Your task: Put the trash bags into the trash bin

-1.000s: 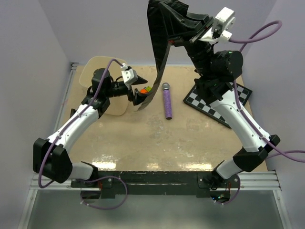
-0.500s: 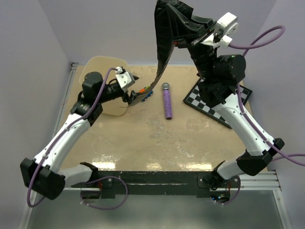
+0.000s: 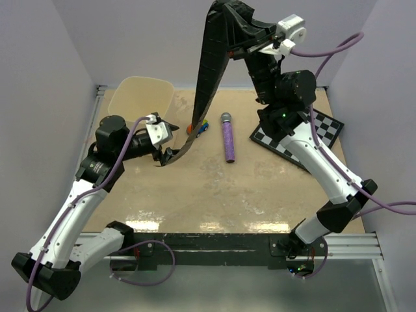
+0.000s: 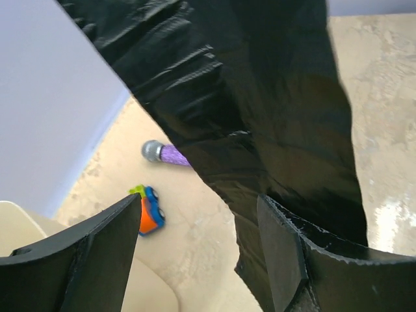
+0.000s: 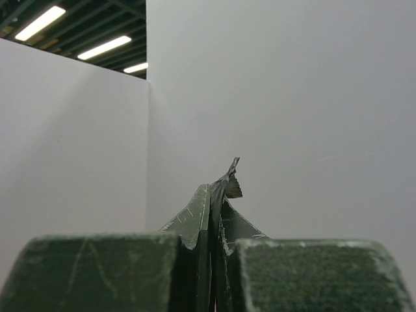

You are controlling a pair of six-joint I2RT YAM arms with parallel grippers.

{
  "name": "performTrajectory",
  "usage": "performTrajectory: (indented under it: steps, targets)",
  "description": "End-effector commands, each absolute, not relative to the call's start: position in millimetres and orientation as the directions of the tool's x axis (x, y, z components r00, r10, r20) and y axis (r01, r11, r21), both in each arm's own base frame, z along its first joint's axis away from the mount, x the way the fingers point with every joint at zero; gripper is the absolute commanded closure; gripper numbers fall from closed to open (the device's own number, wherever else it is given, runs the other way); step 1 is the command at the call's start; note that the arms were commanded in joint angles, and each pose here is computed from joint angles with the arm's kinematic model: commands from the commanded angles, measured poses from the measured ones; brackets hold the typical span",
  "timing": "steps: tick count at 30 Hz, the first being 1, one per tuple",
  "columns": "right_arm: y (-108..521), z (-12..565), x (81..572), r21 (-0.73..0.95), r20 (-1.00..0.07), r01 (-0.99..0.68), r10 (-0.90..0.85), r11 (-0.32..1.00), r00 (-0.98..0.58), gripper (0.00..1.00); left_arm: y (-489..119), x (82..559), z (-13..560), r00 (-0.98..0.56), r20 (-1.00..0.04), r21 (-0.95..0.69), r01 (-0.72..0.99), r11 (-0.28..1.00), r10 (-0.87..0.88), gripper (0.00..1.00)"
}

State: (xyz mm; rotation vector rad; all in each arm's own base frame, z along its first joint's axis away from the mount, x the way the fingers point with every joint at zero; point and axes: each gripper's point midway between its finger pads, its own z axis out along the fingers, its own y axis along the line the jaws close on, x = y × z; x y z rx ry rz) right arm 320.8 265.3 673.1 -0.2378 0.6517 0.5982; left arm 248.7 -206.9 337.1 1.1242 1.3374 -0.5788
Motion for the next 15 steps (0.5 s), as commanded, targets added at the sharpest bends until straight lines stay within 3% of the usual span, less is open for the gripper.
performTrajectory:
  steps: [1, 9, 11, 15]
  targets:
    - [258.3, 690.6, 318.5, 0.007, -0.583, -0.584, 0.478, 0.812, 0.657, 1.00, -211.2, 225.1, 333.4, 0.194, -0.948, 0.269, 0.911, 0.314, 0.251, 0.25]
    - [263.4, 688.8, 327.3, 0.035, -0.584, -0.595, 0.499, 0.803, 0.640, 1.00, -212.6, 218.9, 333.7, 0.152, -0.959, 0.222, 0.926, 0.304, 0.237, 0.24]
    - [276.2, 692.4, 312.1, -0.036, -0.576, -0.664, 0.527, 0.747, 0.625, 1.00, -207.8, 232.8, 337.2, 0.139, -0.965, 0.220, 0.893, 0.392, 0.223, 0.23]
    - [312.7, 687.4, 254.9, -0.279, -0.585, -0.819, 0.587, 0.502, 0.560, 1.00, -188.8, 269.6, 348.8, 0.160, -0.969, 0.242, 0.760, 0.603, 0.187, 0.18]
